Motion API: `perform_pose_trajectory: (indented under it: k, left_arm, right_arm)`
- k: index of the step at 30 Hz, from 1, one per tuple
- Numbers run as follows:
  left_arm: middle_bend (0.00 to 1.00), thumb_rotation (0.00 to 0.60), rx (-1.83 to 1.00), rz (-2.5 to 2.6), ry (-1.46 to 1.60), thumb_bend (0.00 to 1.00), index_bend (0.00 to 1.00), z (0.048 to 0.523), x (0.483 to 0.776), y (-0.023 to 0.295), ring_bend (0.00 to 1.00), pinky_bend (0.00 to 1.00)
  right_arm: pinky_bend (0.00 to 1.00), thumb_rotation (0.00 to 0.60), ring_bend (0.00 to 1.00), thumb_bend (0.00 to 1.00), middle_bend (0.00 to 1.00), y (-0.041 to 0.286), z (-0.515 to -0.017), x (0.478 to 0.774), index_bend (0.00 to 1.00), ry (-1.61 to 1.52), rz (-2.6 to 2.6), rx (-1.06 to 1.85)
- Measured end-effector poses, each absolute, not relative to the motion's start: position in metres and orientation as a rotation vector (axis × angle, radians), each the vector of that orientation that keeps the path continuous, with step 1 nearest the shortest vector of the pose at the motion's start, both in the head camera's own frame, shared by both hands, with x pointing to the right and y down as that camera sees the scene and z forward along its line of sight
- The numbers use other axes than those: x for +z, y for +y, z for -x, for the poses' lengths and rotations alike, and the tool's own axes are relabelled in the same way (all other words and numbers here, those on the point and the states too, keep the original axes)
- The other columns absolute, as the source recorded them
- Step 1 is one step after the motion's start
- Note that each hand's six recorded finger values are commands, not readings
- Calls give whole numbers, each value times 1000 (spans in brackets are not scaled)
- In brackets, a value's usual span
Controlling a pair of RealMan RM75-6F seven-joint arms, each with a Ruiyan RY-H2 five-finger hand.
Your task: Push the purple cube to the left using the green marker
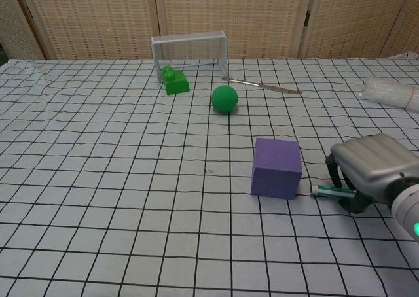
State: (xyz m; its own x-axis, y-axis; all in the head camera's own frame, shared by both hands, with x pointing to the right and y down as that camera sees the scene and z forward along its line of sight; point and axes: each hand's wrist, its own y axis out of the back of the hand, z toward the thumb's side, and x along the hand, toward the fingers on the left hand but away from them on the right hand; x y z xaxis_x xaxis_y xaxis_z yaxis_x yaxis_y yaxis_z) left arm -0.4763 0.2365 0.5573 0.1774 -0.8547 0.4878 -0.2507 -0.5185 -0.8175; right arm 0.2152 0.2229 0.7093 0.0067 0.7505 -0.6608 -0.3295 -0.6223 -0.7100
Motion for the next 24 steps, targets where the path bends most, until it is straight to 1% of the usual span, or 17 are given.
perform_pose_trajectory:
  k: [12, 24]
  left_arm:
    - [0, 600, -1370, 1870, 1033, 396, 0, 477, 560, 236, 6, 192]
    - [0, 600, -1386, 1853, 1044, 395, 0, 479, 561, 234, 6, 195]
  right_arm:
    - [238, 600, 496, 431, 735, 204, -227, 712, 854, -510, 1551, 1735]
    - [238, 600, 496, 431, 735, 193, -204, 707, 855, -503, 1598, 1667]
